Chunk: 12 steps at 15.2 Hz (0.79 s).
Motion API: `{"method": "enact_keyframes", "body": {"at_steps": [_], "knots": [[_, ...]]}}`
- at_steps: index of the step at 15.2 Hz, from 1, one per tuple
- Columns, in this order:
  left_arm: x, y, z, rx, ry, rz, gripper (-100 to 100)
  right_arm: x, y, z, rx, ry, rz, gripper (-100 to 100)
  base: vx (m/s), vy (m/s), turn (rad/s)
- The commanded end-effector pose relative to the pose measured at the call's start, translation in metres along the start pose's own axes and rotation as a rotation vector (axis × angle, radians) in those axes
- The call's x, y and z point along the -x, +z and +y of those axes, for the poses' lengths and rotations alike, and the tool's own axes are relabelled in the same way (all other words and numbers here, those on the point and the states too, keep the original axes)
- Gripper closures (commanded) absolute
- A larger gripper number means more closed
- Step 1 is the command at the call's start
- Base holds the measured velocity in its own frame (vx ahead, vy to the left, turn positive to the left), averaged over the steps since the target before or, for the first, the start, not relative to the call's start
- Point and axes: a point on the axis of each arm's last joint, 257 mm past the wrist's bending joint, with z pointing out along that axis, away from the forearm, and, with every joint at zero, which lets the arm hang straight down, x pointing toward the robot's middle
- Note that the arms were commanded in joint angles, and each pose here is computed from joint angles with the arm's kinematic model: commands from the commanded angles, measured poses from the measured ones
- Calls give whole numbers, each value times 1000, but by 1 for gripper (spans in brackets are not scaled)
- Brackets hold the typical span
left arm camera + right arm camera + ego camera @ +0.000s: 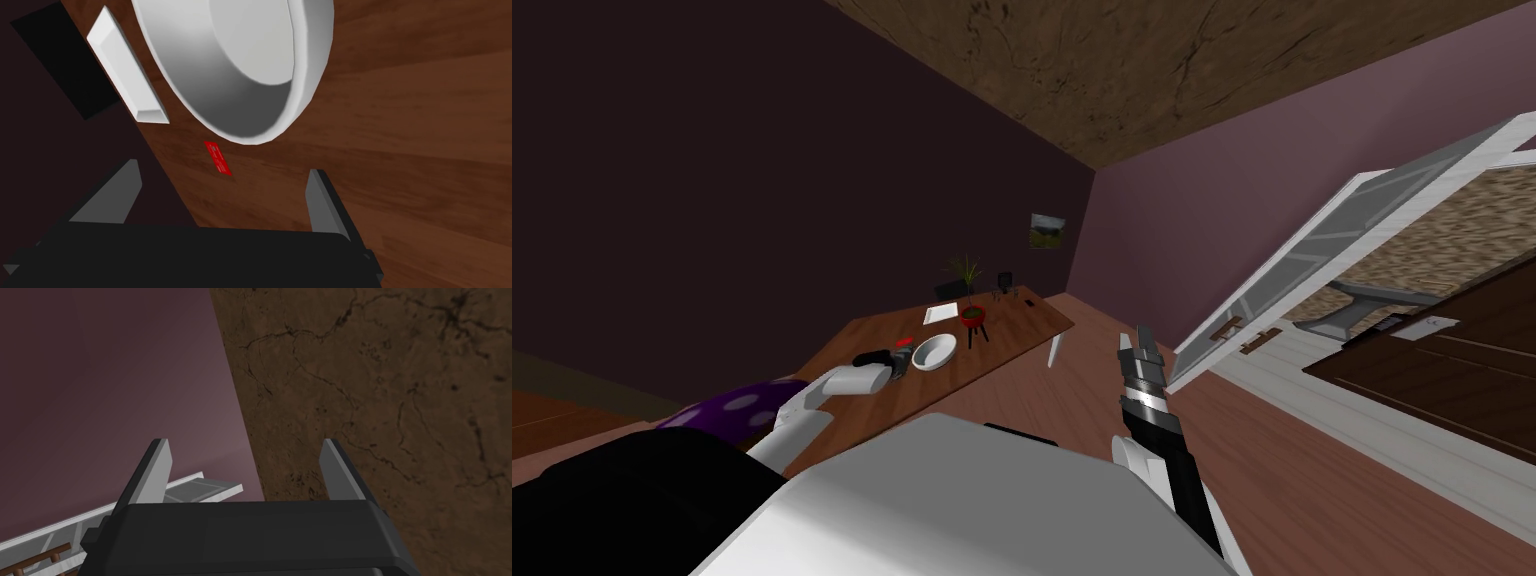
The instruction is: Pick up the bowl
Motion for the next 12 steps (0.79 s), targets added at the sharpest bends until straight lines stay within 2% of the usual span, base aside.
{"method": "enact_keyframes", "body": {"at_steps": [1, 2, 4, 5, 6, 7, 8, 9, 10, 11, 12], "knots": [[6, 2, 15, 53, -29, -4, -100, 0, 0, 0, 0, 0, 0, 0, 49, -31, -73], [13, 4, 29, 101, -67, -8, -100, 0, 0, 0, 0, 0, 0, 0, 66, -36, -87], [13, 4, 32, 110, -67, -9, -100, 0, 0, 0, 0, 0, 0, 0, 61, -28, -51], [19, 5, 47, 164, -105, -13, -100, 0, 0, 0, 0, 0, 0, 0, 45, -27, -61], [19, 5, 47, 165, -105, -13, -100, 0, 0, 0, 0, 0, 0, 0, 47, -27, -70], [24, 6, 62, 213, -143, -16, -100, 0, 0, 0, 0, 0, 0, 0, 58, -29, -94], [24, 6, 63, 216, -143, -16, -100, 0, 0, 0, 0, 0, 0, 0, 57, -25, -81], [27, 5, 77, 264, -179, -19, -100, 0, 0, 0, 0, 0, 0, 0, 62, -31, -92], [27, 5, 77, 264, -179, -19, -100, 0, 0, 0, 0, 0, 0, 0, 64, -34, -65], [30, 4, 90, 309, -215, -21, -100, 0, 0, 0, 0, 0, 0, 0, 73, -32, -87], [30, 4, 90, 309, -215, -21, -100, 0, 0, 0, 0, 0, 0, 0, 73, -23, -71]]}}
